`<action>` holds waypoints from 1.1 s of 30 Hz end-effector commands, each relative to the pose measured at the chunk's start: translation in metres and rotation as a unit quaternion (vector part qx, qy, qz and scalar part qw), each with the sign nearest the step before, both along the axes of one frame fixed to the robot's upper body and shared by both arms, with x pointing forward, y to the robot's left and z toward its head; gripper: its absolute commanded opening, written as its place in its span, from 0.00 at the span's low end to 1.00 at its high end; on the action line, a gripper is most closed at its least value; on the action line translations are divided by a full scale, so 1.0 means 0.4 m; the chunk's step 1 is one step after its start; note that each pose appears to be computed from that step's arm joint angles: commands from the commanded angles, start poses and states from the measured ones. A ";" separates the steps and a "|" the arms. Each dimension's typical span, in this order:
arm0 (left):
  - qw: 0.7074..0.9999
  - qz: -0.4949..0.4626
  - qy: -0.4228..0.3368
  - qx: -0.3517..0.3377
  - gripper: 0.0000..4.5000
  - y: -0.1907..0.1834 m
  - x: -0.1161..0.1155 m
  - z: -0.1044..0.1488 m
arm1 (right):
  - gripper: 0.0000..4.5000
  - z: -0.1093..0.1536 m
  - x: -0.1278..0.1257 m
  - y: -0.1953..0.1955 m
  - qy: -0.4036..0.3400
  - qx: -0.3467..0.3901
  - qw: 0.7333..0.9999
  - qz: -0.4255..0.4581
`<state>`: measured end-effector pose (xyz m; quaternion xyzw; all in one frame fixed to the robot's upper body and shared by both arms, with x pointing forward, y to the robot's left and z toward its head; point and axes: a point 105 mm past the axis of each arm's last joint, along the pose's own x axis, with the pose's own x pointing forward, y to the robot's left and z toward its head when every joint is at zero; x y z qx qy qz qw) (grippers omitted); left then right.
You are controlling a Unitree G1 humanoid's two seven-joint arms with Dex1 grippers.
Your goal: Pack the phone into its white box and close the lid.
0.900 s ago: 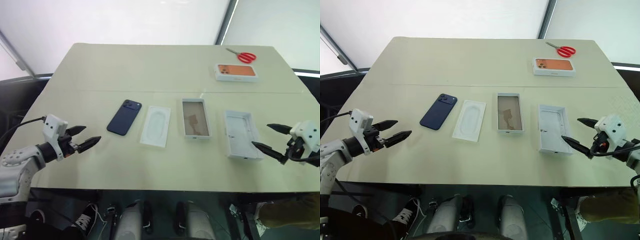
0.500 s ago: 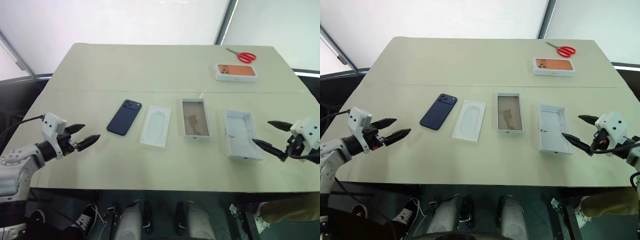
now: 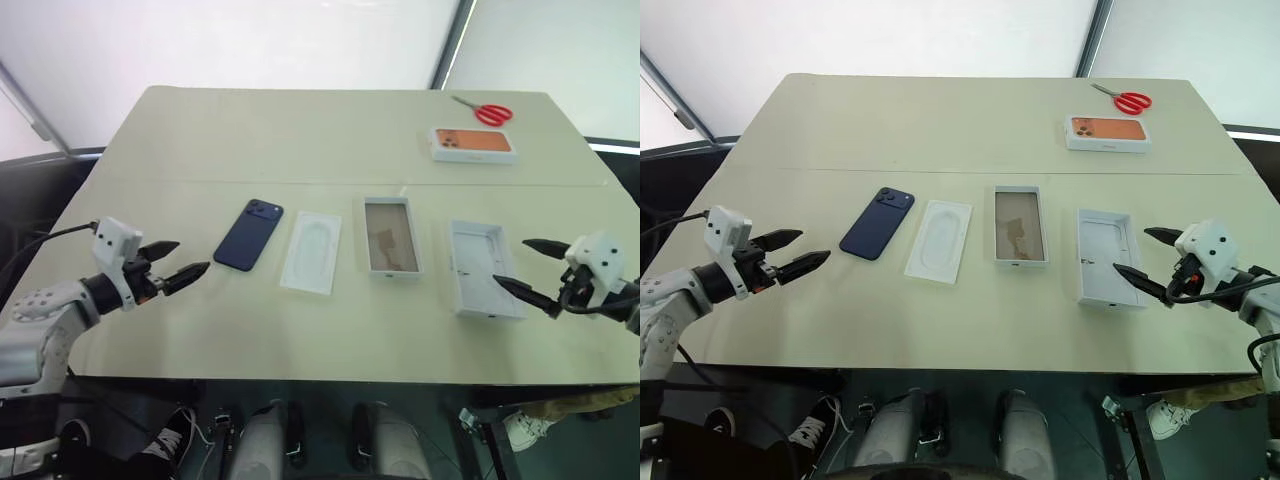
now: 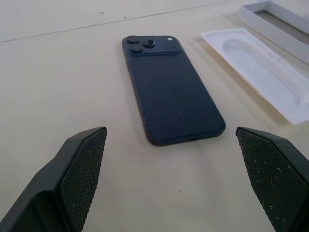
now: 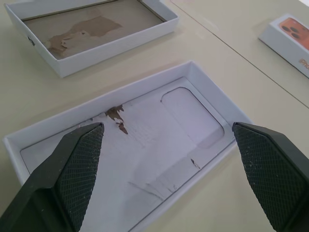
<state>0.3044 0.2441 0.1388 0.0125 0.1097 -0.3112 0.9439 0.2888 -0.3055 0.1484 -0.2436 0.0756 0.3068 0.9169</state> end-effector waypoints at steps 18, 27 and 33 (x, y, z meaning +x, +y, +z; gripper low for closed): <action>0.950 -0.109 0.176 -0.235 1.00 -0.270 0.005 -0.001 | 0.99 0.053 0.056 0.305 -0.037 0.020 0.986 0.162; 0.916 -0.096 0.280 -0.271 1.00 -0.301 -0.004 -0.065 | 0.99 0.049 0.066 0.312 -0.043 0.021 0.987 0.154; 0.908 -0.088 0.302 -0.276 1.00 -0.305 -0.010 -0.090 | 0.99 0.048 0.070 0.320 -0.049 0.021 0.987 0.153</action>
